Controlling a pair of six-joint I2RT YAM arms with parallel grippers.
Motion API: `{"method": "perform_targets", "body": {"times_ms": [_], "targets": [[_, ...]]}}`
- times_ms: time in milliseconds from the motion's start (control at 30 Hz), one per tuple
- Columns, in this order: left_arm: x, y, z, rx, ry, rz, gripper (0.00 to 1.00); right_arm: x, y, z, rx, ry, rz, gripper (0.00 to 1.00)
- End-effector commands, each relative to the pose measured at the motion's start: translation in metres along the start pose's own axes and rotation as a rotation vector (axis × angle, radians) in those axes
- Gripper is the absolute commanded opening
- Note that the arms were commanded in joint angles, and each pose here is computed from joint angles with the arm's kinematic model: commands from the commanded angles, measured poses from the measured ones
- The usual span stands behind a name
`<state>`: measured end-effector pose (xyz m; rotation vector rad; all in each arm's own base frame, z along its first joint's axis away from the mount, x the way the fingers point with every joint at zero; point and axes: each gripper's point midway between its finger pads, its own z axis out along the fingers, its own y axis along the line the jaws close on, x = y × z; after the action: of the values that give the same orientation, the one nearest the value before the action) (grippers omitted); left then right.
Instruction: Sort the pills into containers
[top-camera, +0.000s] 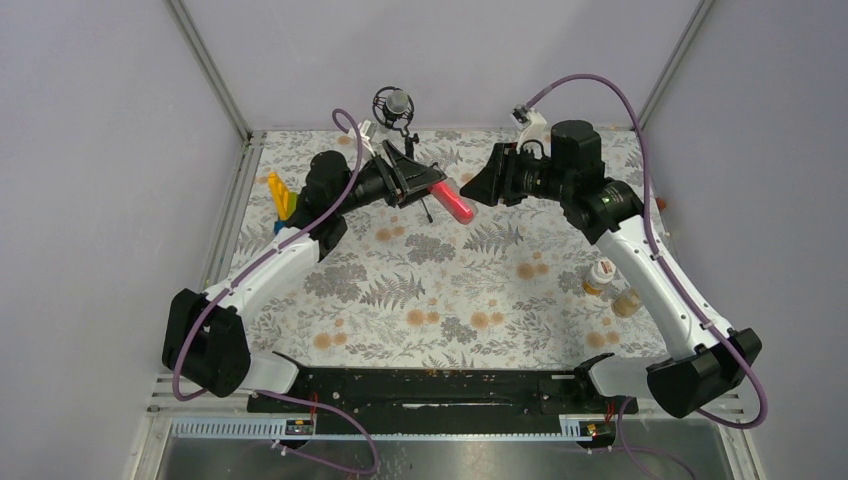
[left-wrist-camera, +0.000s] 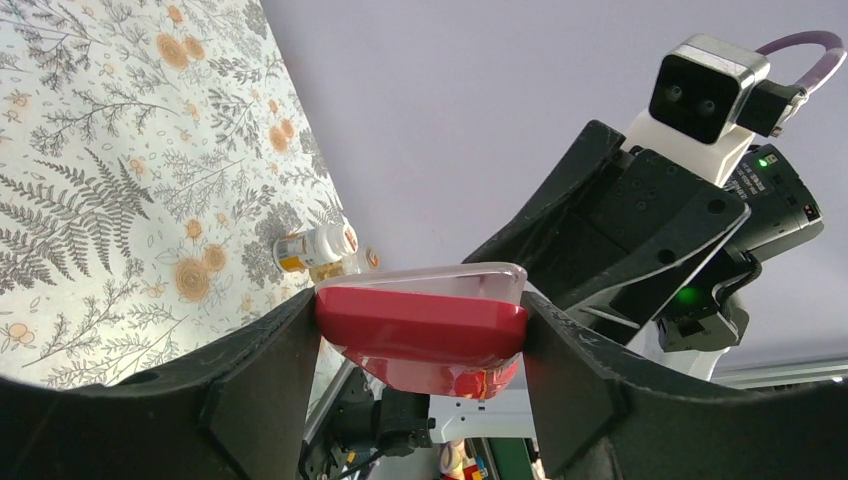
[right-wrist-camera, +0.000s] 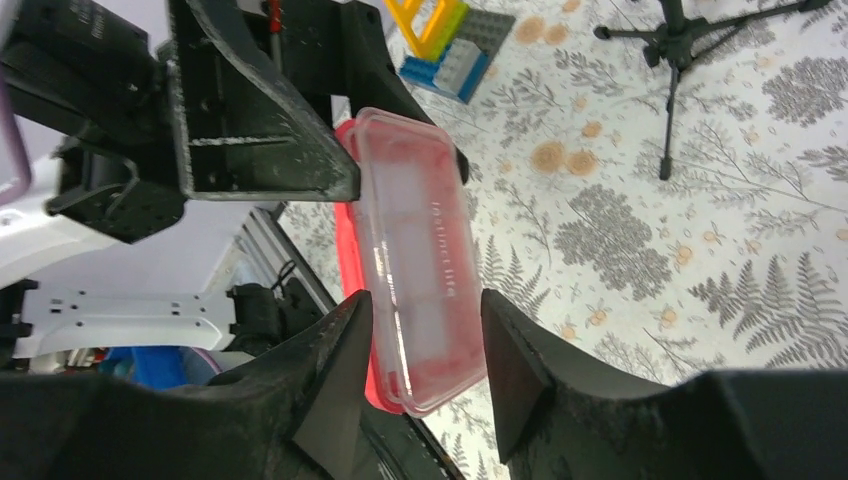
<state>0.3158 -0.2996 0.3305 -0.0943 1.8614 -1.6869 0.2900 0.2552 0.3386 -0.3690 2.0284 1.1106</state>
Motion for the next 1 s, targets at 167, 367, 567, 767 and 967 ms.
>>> {"method": "perform_targets", "body": {"times_ms": [167,367,567,767,967], "targets": [[-0.009,-0.038,-0.003,0.1,0.005,0.089,0.0,0.004,-0.013,-0.003,0.1,0.037,-0.134,0.58],[-0.008,-0.04,-0.002,0.111,0.015,0.094,0.0,0.003,-0.016,-0.002,0.12,0.032,-0.148,0.49],[-0.008,-0.045,-0.002,0.135,0.023,0.102,0.0,0.014,-0.017,0.009,0.123,0.08,-0.199,0.24],[-0.009,-0.043,-0.001,0.134,0.018,0.111,0.01,0.013,-0.012,0.014,0.092,0.082,-0.208,0.03],[-0.016,-0.024,-0.004,0.047,-0.031,0.151,0.61,0.005,-0.022,0.008,0.165,0.041,-0.234,0.0]]}}
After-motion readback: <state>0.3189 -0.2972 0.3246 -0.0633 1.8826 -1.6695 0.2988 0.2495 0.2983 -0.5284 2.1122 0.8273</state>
